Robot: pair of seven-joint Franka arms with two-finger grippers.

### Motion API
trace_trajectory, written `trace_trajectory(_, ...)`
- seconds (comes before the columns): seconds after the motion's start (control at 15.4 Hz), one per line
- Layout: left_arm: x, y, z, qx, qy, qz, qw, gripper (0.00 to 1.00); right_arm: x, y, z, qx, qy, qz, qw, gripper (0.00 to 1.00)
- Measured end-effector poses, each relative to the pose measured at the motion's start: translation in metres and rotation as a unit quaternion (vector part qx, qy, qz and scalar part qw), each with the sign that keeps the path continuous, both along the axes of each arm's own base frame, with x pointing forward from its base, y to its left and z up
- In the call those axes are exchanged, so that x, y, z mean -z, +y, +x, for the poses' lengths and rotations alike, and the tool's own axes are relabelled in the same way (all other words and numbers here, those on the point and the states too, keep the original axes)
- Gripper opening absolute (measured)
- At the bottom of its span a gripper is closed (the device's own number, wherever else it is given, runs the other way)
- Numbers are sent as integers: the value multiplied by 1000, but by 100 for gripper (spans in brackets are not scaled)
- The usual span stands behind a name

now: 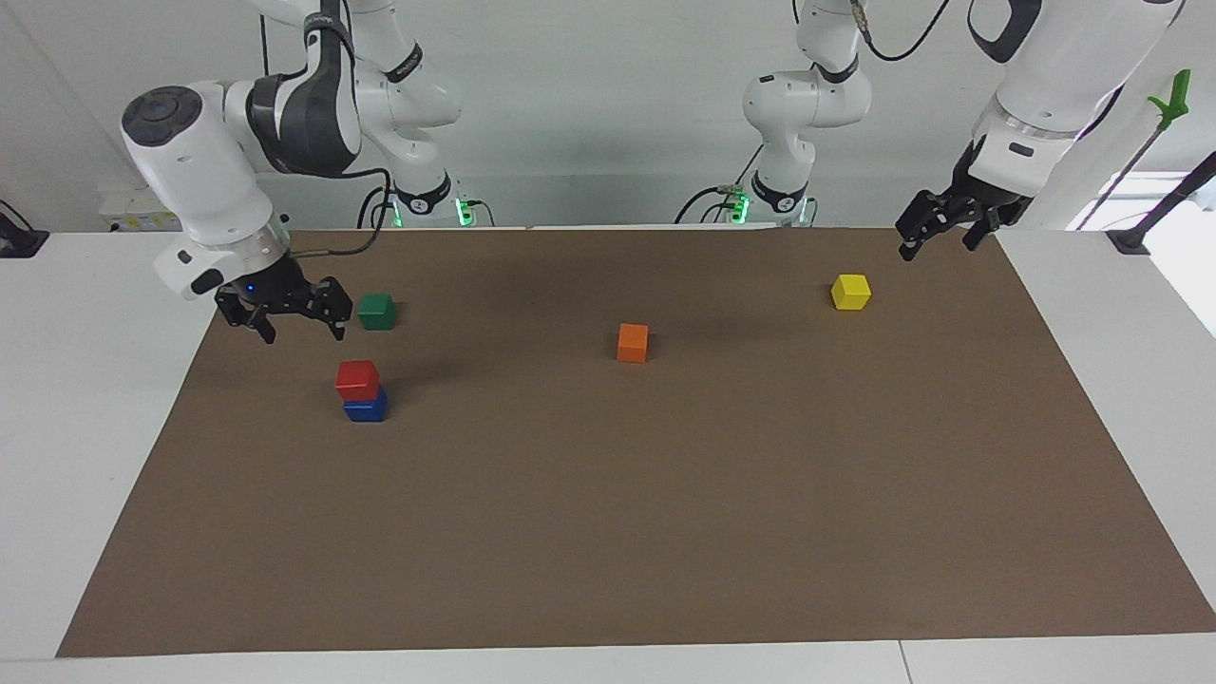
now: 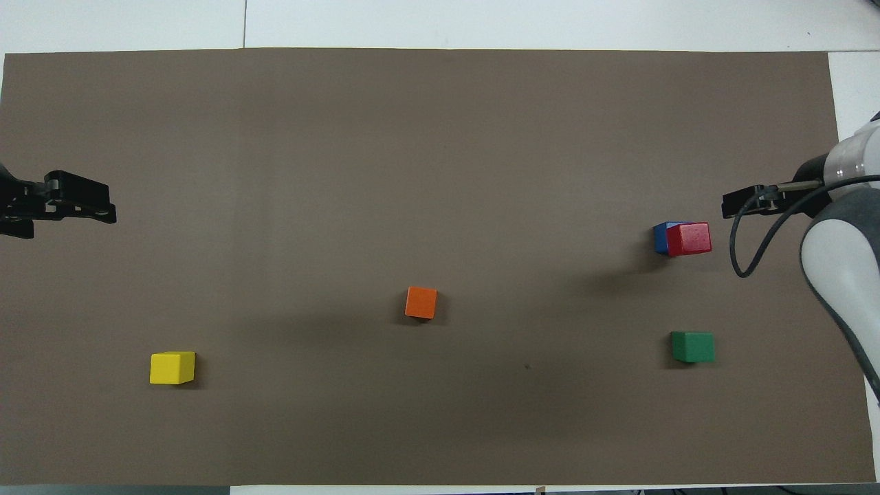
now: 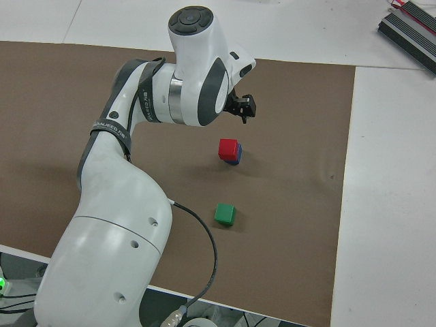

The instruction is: Transfer red block to right arm and stack on blue block

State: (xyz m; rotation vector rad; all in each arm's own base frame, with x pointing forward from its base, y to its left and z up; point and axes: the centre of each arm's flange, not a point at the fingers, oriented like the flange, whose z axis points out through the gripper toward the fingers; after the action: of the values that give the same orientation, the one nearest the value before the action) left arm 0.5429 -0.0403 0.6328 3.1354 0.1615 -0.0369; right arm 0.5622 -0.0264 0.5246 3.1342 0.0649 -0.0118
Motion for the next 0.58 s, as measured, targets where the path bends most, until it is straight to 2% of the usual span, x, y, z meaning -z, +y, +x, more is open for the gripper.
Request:
trace_trajectory(0.26,0,0,0,0,0,0,1000,100,-54,2,-19,-9,48,3,999,100)
trace_trajectory(0.58,0,0,0,0,0,0,1000,100,-82,-1,-24,-17,48,4,999,100)
